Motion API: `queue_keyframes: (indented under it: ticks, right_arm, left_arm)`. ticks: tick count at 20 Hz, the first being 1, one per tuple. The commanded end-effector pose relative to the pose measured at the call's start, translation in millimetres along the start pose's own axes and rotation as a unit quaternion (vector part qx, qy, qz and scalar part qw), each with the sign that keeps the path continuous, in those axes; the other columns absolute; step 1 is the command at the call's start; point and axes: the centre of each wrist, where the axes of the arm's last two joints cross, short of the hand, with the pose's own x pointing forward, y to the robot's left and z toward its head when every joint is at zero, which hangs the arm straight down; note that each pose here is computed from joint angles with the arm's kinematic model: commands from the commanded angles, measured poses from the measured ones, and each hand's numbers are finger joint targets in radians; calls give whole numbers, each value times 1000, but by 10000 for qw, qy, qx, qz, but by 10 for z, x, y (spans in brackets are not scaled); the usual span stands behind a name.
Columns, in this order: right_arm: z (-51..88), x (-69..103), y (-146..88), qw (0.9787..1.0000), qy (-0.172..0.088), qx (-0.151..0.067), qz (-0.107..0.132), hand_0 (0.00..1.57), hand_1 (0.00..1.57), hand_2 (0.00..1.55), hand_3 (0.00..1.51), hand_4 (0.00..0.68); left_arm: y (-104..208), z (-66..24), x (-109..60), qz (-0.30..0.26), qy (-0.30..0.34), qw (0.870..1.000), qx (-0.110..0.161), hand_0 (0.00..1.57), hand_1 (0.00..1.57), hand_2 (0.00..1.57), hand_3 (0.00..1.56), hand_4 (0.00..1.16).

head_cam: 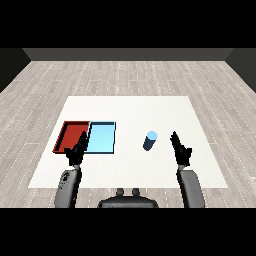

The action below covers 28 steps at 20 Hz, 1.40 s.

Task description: Pick the blue can and put it in the blue box

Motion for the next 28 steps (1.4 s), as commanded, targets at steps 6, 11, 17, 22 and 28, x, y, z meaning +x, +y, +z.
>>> queue_keyframes:
  ticks: [6,11,17,22,28]
  right_arm:
    - [-385,134,415,9998,-126,142,34,0,0,0,0,0]
    - [-272,52,447,9817,-1421,716,-1044,0,0,0,0,0]
    - [-396,113,322,9818,-1461,751,-949,0,0,0,0,0]
    - [-438,26,414,9827,-1345,690,-1066,0,0,0,0,0]
    - [-533,-5,301,9869,-1121,458,-1066,0,0,0,0,0]
  left_arm:
    - [70,-14,9,-383,-294,9988,44,0,0,0,0,0]
    - [15,78,149,356,-1907,9807,-223,0,0,0,0,0]
    - [-15,-160,167,385,-1838,9817,-313,0,0,0,0,0]
    - [3,-193,-10,433,-1870,9811,-237,0,0,0,0,0]
    - [-43,-6,120,470,-1934,9799,-151,0,0,0,0,0]
